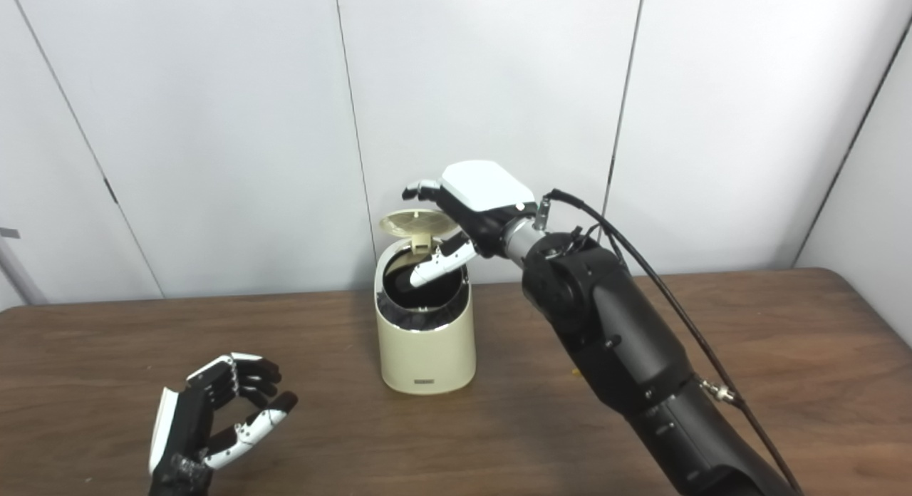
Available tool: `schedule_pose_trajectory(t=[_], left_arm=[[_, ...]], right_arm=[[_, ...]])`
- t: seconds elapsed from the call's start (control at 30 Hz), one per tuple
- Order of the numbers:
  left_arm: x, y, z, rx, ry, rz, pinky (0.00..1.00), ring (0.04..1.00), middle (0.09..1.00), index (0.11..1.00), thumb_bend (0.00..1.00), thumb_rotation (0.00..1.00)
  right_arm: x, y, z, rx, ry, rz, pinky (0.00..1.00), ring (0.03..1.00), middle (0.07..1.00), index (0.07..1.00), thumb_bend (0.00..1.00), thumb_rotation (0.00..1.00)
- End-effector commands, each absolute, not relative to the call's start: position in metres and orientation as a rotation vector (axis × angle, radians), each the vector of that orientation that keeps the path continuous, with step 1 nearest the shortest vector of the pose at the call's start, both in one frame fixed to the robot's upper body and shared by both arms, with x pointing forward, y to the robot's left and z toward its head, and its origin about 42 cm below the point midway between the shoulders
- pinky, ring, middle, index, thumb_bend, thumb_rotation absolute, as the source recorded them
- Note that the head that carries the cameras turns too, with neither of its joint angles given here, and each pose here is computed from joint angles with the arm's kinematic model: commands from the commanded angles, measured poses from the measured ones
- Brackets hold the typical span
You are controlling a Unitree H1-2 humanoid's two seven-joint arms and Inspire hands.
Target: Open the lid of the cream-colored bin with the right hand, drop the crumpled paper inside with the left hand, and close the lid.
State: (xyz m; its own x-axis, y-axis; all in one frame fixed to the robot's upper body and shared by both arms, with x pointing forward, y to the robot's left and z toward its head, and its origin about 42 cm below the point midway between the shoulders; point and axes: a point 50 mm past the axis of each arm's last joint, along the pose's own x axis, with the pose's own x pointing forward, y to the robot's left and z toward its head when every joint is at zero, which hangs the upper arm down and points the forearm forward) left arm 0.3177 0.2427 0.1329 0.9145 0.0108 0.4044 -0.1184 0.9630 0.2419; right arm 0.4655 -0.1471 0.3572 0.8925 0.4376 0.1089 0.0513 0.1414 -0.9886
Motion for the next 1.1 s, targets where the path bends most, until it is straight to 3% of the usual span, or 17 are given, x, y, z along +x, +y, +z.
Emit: schedule_pose_trajectory(t=[0.0, 0.53, 0.83, 1.07], left_arm=[[0.314, 0.234, 0.125, 0.244, -0.396, 0.061, 0.40, 0.492, 0.539, 0.529, 0.77, 0.26], [0.315, 0.236, 0.126, 0.246, -0.404, 0.060, 0.40, 0.492, 0.541, 0.529, 0.75, 0.26], [0.316, 0.238, 0.126, 0.250, -0.404, 0.060, 0.40, 0.493, 0.542, 0.529, 0.75, 0.27], [0.315, 0.239, 0.127, 0.254, -0.406, 0.059, 0.40, 0.493, 0.538, 0.531, 0.75, 0.27]], right_arm=[[0.462, -0.148, 0.388, -1.431, -0.506, 0.234, 0.69, 0.815, 0.826, 0.838, 0.96, 0.69], [0.429, -0.166, 0.368, -1.342, -0.592, 0.210, 0.61, 0.735, 0.773, 0.795, 0.98, 0.72], [0.410, -0.168, 0.364, -1.327, -0.627, 0.212, 0.67, 0.733, 0.766, 0.789, 0.99, 0.77], [0.399, -0.169, 0.357, -1.309, -0.602, 0.227, 0.67, 0.753, 0.785, 0.805, 0.99, 0.75]])
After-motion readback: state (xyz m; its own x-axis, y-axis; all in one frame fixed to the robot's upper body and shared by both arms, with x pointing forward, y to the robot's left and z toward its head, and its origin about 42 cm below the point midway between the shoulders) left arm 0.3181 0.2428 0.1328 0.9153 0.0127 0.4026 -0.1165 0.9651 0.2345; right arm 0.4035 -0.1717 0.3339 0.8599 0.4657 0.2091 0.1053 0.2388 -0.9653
